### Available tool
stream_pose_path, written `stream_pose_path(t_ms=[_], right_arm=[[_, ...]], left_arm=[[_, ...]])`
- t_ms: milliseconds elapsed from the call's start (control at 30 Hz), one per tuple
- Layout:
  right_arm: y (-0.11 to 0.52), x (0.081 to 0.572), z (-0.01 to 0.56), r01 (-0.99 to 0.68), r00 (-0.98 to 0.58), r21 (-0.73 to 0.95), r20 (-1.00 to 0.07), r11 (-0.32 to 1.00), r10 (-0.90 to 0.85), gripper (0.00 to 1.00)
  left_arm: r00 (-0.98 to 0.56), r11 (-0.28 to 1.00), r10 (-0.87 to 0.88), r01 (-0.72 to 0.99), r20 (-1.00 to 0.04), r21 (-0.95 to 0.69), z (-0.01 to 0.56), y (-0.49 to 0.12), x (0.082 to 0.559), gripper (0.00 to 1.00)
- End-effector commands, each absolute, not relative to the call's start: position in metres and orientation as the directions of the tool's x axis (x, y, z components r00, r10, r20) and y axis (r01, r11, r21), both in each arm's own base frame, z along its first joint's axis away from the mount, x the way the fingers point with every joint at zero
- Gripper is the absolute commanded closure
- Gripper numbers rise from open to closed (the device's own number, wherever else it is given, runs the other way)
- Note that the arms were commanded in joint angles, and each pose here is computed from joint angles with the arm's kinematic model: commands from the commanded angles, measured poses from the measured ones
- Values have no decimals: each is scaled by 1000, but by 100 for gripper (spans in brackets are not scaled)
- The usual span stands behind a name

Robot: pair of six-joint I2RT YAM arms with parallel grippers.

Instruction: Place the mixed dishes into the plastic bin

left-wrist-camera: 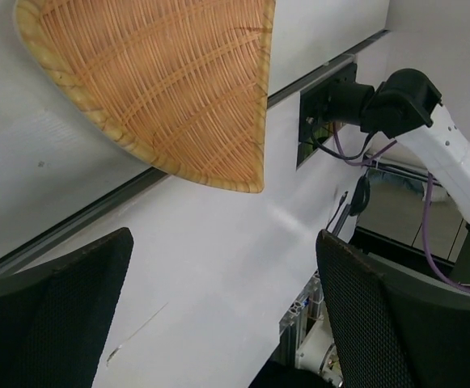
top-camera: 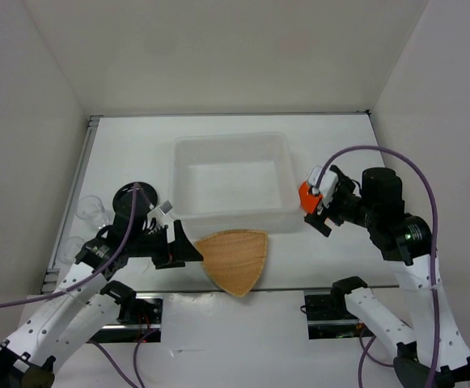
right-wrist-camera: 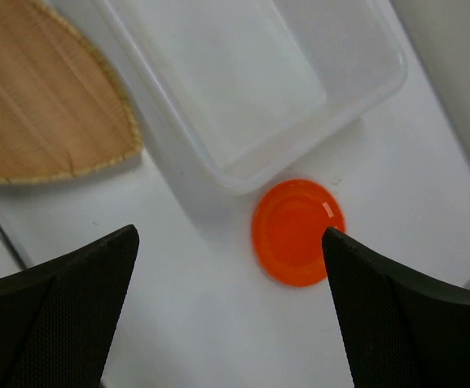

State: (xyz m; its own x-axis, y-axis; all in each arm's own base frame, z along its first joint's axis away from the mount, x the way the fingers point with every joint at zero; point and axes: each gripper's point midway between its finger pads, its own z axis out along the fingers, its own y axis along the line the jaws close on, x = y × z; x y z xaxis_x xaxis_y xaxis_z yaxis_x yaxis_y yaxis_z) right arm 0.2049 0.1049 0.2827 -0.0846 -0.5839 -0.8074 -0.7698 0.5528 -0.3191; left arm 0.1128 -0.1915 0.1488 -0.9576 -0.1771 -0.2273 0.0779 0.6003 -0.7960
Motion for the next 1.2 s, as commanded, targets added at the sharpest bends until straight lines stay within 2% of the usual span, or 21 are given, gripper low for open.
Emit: stream_pose_path(t_ms=[0,33,67,133,167,233,267,367,433,467,533,567,600,733,800,867,933,1000,1033,1167], right_arm=[[108,188,273,-781,297,-593,-631,198,-717,2],[111,185,259,-769,360,-624,-601,138,-714,2],[110,174,267,-694,461,-713,-546,99,-699,2],[118,163,247,-595,616,-804,-437,-23,-655,2],[118,147,252,-489,698,-871,-355,-52,-622,2],[124,127,219,-428,786,-888,-272,-171,-555,2],[124,116,218,-368,816,-912,-223,-182,-534,2],[125,106,207,-350,832,-919,-218,-180,-510,2],[125,111,209,-388,805,-913,-269,-127,-529,2],[123,122,217,-363,792,-927,-253,-95,-555,2],[119,139,224,-379,751,-924,-283,-39,-596,2],[114,154,235,-368,711,-929,-303,31,-635,2],[112,164,237,-382,683,-922,-323,56,-655,2],[96,200,256,-427,524,-876,-442,225,-728,2],[87,211,273,-461,406,-810,-555,362,-726,2],[85,224,282,-518,287,-719,-656,463,-698,2],[80,233,278,-540,188,-664,-695,518,-694,2],[78,232,282,-531,151,-630,-728,567,-668,2],[77,229,291,-506,180,-644,-729,574,-661,2],[73,220,293,-480,194,-650,-734,590,-651,2]], left_arm=[[-956,589,-157,113,-250,-800,149,-194,112,0],[-955,600,-163,102,-246,-793,146,-192,112,0],[-955,611,-168,92,-243,-786,144,-191,112,0],[-944,614,-204,84,-260,-785,147,-187,113,0],[-935,627,-233,65,-267,-776,146,-184,116,0],[-924,595,-270,62,-272,-801,160,-185,116,0],[-917,579,-286,65,-277,-813,166,-186,117,0],[-927,540,-287,52,-242,-840,168,-192,111,0],[-941,511,-248,75,-230,-856,172,-199,103,0],[-949,499,-240,61,-205,-865,168,-202,99,0],[-966,418,-186,88,-180,-904,173,-218,91,0],[-976,420,-188,21,-110,-907,161,-222,89,0],[-973,419,-196,27,-120,-907,162,-225,93,0],[-989,500,-136,-16,-60,-866,143,-245,88,0],[-996,559,-90,-29,-25,-829,133,-258,84,0],[-994,566,-104,-22,-45,-824,138,-266,91,0],[-990,543,-142,-76,-3,-836,138,-269,93,0],[-986,540,-157,-136,59,-831,119,-267,82,0],[-976,513,-194,-185,97,-838,121,-267,79,0],[-933,422,-330,-281,143,-862,119,-255,82,0]])
